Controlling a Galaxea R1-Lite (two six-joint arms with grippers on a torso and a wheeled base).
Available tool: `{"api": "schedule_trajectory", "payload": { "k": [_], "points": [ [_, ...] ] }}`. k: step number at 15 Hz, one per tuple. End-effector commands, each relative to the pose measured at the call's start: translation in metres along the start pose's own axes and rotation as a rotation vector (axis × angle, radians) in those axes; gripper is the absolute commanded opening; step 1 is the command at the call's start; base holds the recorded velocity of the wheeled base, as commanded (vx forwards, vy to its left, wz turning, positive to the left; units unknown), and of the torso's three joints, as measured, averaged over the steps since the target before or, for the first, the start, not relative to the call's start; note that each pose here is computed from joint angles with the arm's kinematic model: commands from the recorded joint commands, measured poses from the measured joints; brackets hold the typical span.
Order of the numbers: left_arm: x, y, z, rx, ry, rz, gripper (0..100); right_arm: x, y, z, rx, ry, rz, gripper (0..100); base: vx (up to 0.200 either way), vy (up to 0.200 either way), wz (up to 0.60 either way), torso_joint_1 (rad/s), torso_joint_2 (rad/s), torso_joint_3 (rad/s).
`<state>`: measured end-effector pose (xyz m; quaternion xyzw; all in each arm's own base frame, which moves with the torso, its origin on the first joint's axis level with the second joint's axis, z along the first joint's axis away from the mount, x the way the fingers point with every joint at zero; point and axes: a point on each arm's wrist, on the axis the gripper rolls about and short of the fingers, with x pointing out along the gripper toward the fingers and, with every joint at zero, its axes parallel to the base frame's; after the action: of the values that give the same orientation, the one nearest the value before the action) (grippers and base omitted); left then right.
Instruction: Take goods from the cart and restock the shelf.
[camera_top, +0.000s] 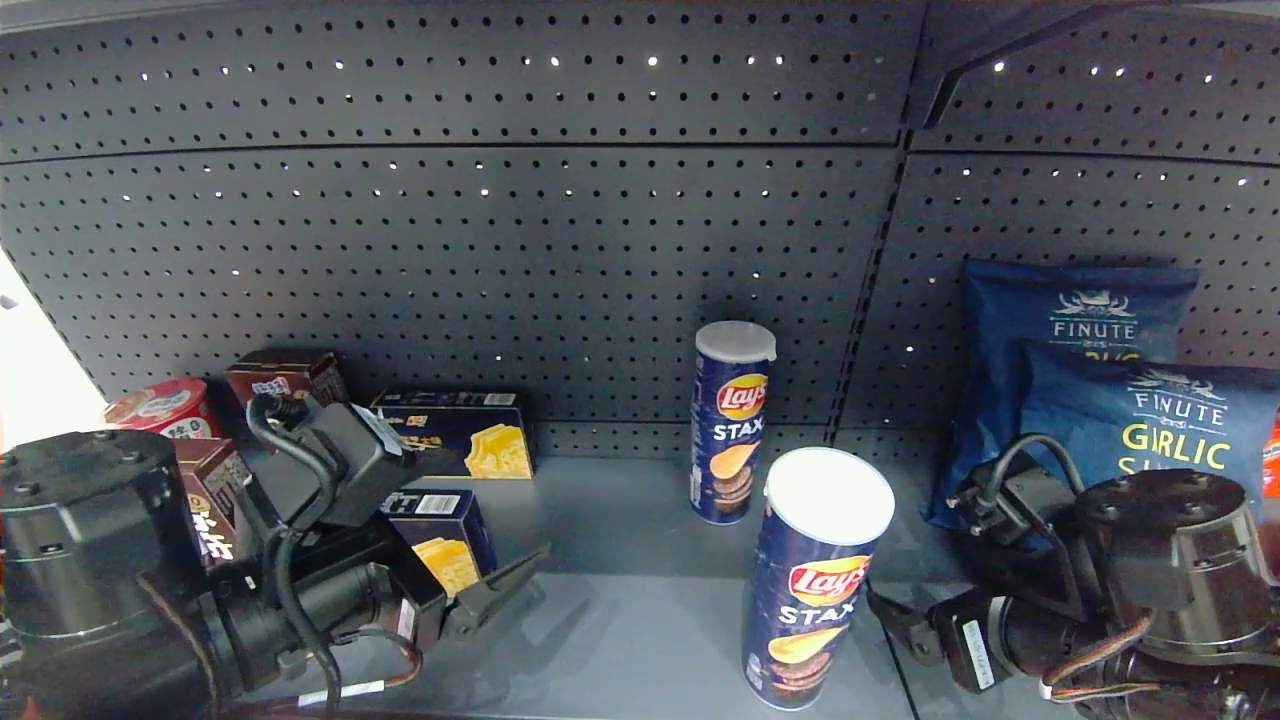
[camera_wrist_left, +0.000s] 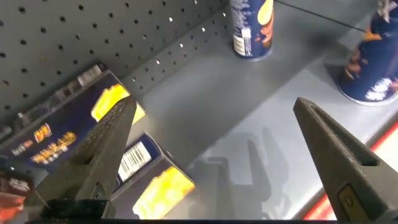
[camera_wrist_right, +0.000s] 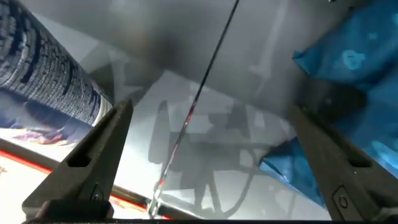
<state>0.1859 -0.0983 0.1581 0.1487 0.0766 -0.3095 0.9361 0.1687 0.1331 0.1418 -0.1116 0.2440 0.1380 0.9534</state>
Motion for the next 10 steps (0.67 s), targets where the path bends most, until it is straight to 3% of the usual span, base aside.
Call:
{"api": "schedule_trajectory", "payload": {
  "k": [1,10],
  "points": [
    [0.008,0.001,0.000,-0.001,0.011,-0.003,100,0.008,0.004,-0.001,-0.011,0.017,0.009,100,0.000,0.000,0.00,0.000,0.00,0.000],
    [0.014,0.002,-0.001,-0.001,0.020,-0.006,100,0.019,0.018,0.006,-0.021,0.006,0.042,100,0.000,0.000,0.00,0.000,0.00,0.000]
  ]
}}
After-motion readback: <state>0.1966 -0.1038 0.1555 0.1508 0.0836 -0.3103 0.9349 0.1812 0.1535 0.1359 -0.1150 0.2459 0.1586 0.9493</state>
